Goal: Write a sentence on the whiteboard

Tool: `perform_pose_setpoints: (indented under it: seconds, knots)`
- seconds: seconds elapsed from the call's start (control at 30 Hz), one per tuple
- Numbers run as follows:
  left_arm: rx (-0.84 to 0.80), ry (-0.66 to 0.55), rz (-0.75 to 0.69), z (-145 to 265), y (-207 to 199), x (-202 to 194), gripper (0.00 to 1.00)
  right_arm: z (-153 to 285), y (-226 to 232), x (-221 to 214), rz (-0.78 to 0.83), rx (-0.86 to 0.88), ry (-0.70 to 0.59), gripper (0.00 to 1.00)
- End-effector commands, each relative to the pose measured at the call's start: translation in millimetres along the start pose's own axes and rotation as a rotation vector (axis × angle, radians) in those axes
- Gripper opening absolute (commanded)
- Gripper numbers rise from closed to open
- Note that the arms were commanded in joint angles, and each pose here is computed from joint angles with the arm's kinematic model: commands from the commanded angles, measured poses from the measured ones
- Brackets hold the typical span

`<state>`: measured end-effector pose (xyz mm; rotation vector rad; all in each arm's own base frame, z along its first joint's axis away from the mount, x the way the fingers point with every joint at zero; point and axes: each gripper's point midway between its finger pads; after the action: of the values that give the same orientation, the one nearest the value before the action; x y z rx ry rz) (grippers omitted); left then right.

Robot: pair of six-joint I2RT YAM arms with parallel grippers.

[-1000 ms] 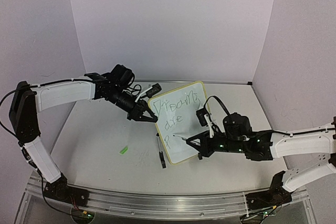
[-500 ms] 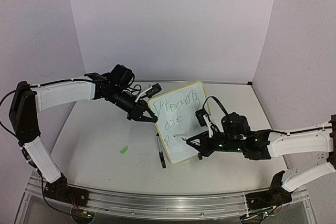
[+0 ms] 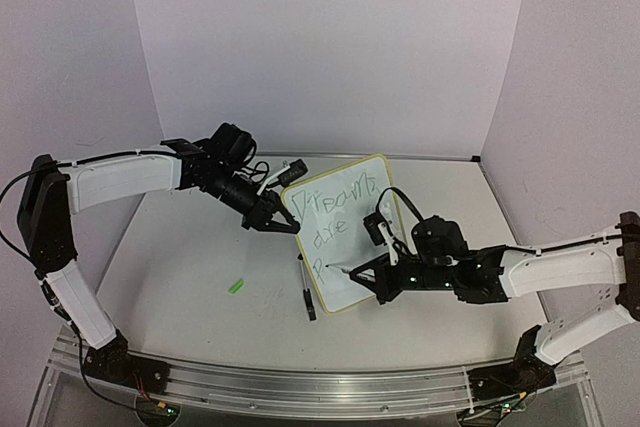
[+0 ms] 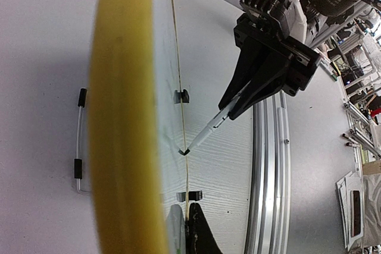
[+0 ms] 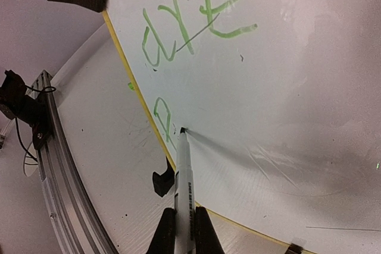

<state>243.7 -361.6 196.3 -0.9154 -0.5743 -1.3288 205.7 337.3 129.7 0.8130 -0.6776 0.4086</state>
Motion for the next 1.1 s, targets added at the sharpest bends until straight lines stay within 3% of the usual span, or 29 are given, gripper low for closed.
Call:
perform_pose_setpoints:
  seconds: [0.0, 0.4, 1.07]
  knots:
    - [0.014, 0.087, 0.007, -8, 1, -21, 0.0, -6, 9, 15, 0.012, 0.021, -0.022, 0.0]
    - [0.013, 0.087, 0.006, -9, 2, -21, 0.0, 2, -6, -7, -0.025, -0.023, 0.025, 0.0]
    - [0.013, 0.087, 0.006, -8, 2, -21, 0.0, 4, 7, 22, 0.021, -0.013, -0.042, 0.0]
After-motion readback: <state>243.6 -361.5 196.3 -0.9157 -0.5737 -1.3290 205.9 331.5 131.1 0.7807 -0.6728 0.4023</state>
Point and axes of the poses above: each gripper's point midway between its finger pads, its own z axis back along the fingers, its own y axis along the line the jaws close on, x = y × z, and after that the axes turned 11 degrees about -z, right-handed
